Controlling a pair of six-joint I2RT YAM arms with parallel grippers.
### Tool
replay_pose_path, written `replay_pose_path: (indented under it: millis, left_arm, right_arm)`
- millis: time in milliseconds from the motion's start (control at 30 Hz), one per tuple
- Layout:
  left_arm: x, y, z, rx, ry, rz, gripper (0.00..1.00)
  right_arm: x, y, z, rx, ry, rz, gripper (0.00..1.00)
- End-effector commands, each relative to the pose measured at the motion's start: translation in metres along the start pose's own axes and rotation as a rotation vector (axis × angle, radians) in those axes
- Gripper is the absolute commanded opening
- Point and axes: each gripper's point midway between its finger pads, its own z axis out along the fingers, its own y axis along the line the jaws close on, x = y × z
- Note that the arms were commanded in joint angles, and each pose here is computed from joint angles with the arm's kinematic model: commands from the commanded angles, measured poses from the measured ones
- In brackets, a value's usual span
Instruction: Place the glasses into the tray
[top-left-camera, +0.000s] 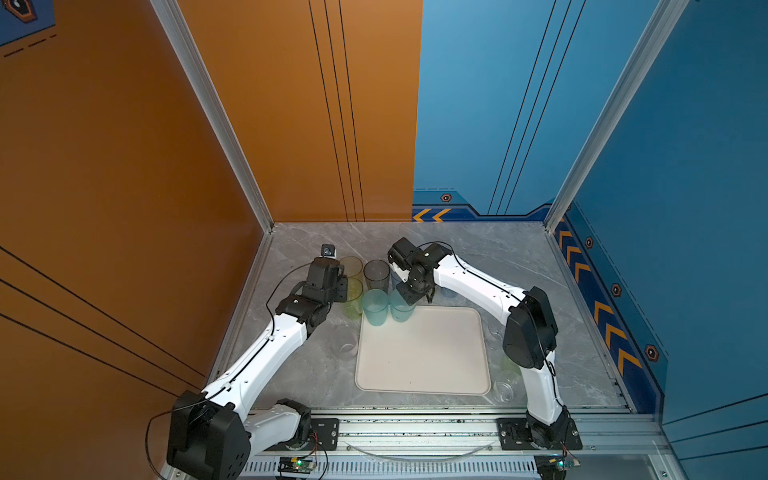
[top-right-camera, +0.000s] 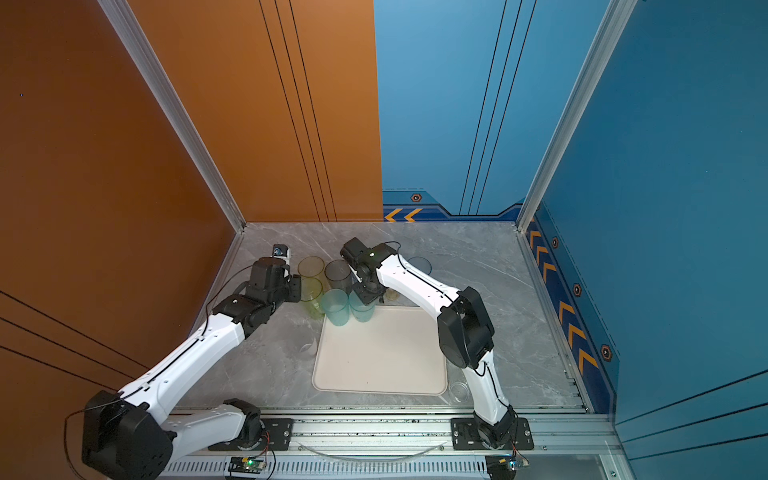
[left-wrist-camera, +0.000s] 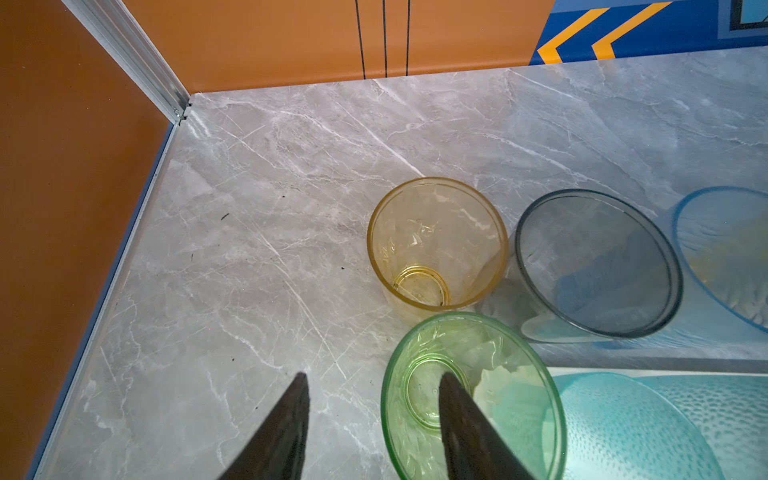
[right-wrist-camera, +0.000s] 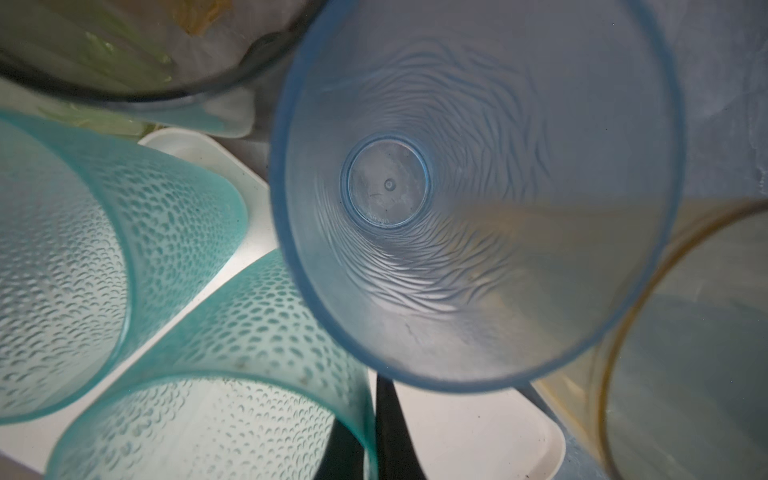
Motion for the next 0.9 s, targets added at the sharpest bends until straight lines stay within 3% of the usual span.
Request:
replay_pose_path:
  millis: [0, 500, 867]
  left_arm:
    - [-0.0016, 0.0051, -0.0015, -0.012, 0.003, 0.011, 0.51]
    - [0.0005, 0.005, -0.0004, -0.003, 0.007, 0.005, 0.51]
    - [0.0007, 0.0062, -0.001, -0.004, 0.006, 0.003, 0.51]
  right_arm:
    - [0.0031, -0.0004, 0.0004, 0.022, 0.027, -0.027, 0.0]
    - [0.0051, 0.0001, 0.0075, 0.025, 0.05, -0.03, 0.0]
    - [0.0026, -0.0008, 0.0052, 0.018, 0.042, -0.025, 0.1]
